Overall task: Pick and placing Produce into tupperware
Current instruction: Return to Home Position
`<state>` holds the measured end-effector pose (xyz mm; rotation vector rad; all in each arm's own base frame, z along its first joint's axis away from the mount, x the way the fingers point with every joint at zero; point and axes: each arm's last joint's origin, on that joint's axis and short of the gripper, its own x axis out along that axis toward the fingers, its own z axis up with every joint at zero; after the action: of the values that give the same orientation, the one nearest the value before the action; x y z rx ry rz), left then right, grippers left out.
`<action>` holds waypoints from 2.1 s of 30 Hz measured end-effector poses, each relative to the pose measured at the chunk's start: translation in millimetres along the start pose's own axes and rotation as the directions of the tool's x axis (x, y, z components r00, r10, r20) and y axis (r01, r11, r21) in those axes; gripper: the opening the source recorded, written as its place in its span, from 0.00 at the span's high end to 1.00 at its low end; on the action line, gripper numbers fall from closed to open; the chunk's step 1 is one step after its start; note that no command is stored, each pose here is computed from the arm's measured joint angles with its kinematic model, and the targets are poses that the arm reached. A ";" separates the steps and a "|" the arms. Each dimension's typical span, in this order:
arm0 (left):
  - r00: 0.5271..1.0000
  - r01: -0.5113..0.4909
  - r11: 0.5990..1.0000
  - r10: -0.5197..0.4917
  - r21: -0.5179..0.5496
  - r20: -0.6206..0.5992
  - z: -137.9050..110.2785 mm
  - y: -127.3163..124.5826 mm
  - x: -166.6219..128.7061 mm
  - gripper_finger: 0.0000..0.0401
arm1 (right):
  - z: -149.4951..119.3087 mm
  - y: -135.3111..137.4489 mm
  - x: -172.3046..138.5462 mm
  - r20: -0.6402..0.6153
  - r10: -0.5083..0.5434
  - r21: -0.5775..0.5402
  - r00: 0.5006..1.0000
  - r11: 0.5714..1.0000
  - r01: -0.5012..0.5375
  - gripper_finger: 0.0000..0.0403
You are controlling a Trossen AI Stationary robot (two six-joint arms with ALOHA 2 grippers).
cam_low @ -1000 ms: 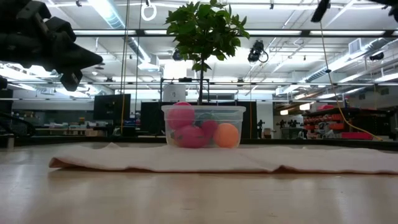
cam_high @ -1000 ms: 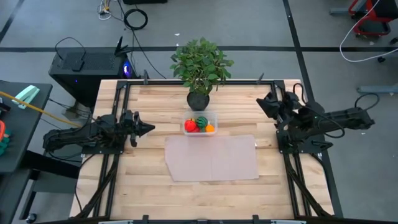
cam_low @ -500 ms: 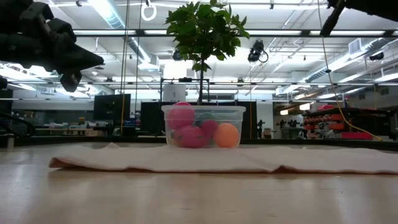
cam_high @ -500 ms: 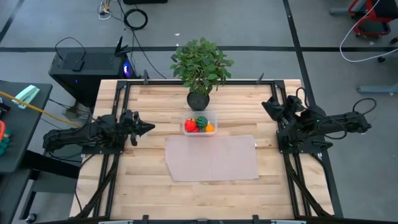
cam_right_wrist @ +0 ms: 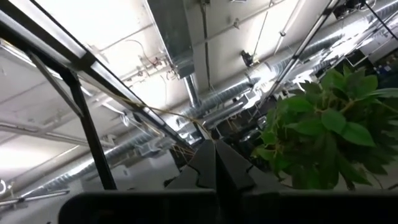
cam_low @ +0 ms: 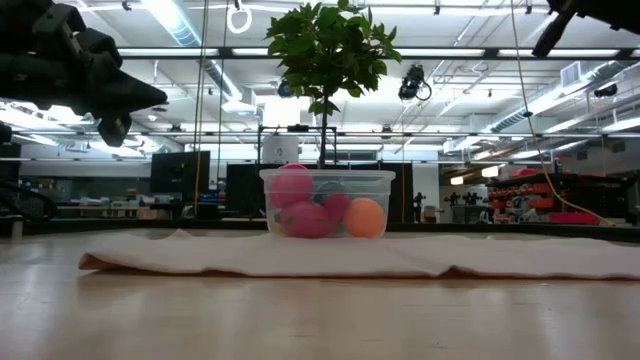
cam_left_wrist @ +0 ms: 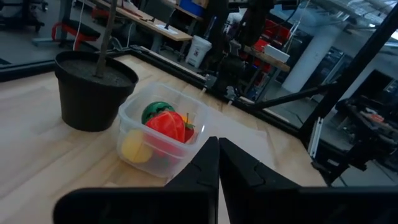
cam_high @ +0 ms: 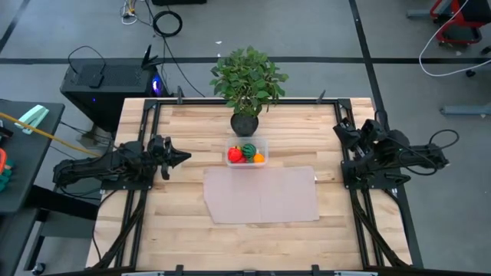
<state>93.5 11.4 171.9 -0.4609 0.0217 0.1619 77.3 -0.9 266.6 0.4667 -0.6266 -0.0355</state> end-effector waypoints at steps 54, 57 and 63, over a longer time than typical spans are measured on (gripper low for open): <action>0.998 0.031 1.000 -0.031 -0.002 0.058 5.5 -2.8 -0.1 0.94 | -79.4 -36.6 -36.2 -0.506 -0.068 -0.198 0.860 0.979 -0.039 1.00; 0.998 0.031 1.000 -0.031 -0.001 0.058 5.5 -2.8 -0.1 0.93 | -83.0 -38.5 -38.6 -0.545 -0.084 -0.240 0.834 0.969 -0.059 1.00; 0.998 0.031 1.000 -0.031 -0.001 0.058 5.6 -2.8 -0.2 0.91 | -84.1 -39.0 -39.3 -0.556 -0.088 -0.287 0.826 0.954 -0.092 1.00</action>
<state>93.7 11.4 178.2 -0.4583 -0.0429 0.1445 97.7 5.4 168.2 0.1575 -0.0264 0.0105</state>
